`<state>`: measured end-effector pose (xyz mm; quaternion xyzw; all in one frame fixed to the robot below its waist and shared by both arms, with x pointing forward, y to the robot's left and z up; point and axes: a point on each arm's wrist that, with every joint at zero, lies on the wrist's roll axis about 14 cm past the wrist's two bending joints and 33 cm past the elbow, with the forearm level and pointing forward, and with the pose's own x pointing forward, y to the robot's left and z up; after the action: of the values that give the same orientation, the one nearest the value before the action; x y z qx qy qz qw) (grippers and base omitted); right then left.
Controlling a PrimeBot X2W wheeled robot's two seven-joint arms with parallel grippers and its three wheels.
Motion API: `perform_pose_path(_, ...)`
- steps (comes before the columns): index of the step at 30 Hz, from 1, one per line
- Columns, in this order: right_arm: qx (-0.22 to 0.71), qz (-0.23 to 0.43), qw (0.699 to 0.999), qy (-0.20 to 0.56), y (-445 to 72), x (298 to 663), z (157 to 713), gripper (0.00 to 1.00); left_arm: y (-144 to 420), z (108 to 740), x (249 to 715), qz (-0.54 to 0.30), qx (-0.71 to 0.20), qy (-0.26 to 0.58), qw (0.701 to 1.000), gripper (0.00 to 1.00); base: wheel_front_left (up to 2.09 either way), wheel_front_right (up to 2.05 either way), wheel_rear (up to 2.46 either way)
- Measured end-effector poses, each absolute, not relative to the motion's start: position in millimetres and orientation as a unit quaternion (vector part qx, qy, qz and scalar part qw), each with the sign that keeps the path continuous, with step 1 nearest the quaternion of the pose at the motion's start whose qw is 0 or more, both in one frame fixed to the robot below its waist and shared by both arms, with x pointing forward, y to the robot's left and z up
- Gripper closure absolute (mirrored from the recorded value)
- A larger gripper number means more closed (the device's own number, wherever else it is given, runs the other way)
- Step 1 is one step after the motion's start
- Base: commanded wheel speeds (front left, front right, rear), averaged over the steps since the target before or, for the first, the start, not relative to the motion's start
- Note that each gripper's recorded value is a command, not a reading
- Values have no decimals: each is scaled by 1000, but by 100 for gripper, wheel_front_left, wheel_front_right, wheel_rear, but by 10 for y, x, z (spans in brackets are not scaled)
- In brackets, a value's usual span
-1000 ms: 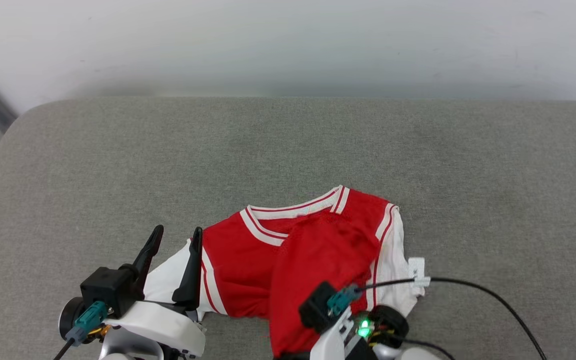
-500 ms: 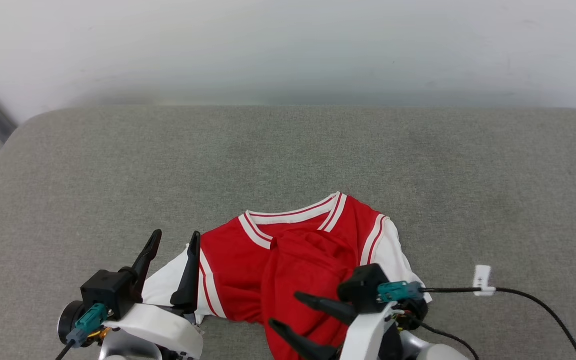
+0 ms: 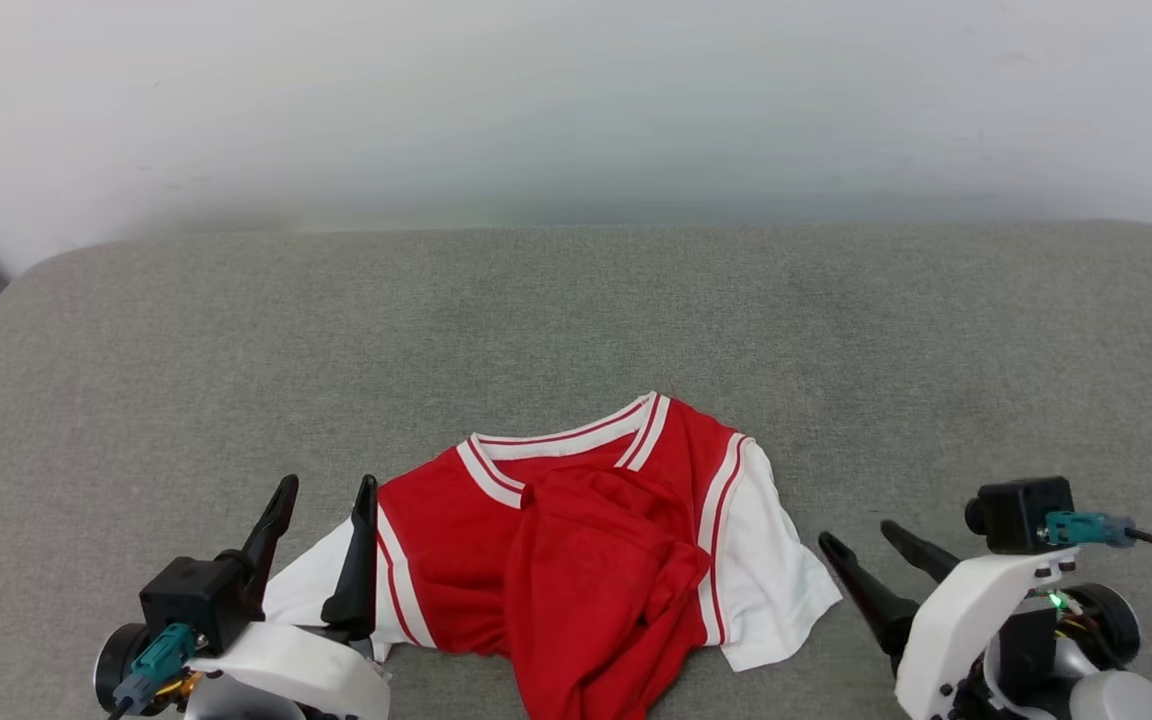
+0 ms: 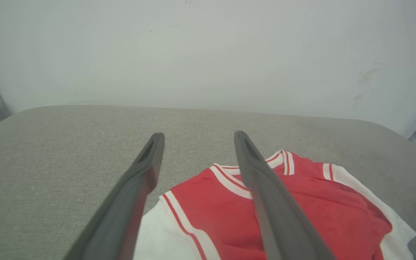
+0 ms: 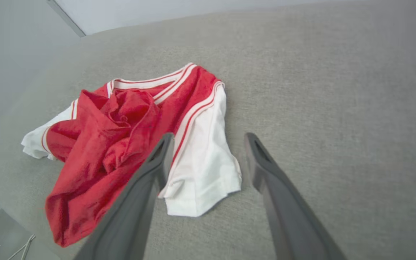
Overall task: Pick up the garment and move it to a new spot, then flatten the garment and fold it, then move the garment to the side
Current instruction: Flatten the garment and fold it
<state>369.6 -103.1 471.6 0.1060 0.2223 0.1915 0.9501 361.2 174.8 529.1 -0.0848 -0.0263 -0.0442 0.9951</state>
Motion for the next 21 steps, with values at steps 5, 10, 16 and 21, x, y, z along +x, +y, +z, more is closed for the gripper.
perform_pose_path(5,92,152,930,321,-1301,3611,4371,0,1731,5265,3638,-45,-86,-21,995,0,0,0,0)
perform_pose_path(10,82,155,907,384,-1276,3615,4156,0,1727,5265,3698,-45,-87,-21,995,0,0,0,0)
perform_pose_path(16,79,183,880,432,-1037,3714,3931,0,1776,5166,3763,-37,-88,-8,995,0,0,0,0)
perform_pose_path(21,62,210,852,476,-852,3695,3711,0,1843,5066,3786,-25,-89,5,996,0,0,0,0)
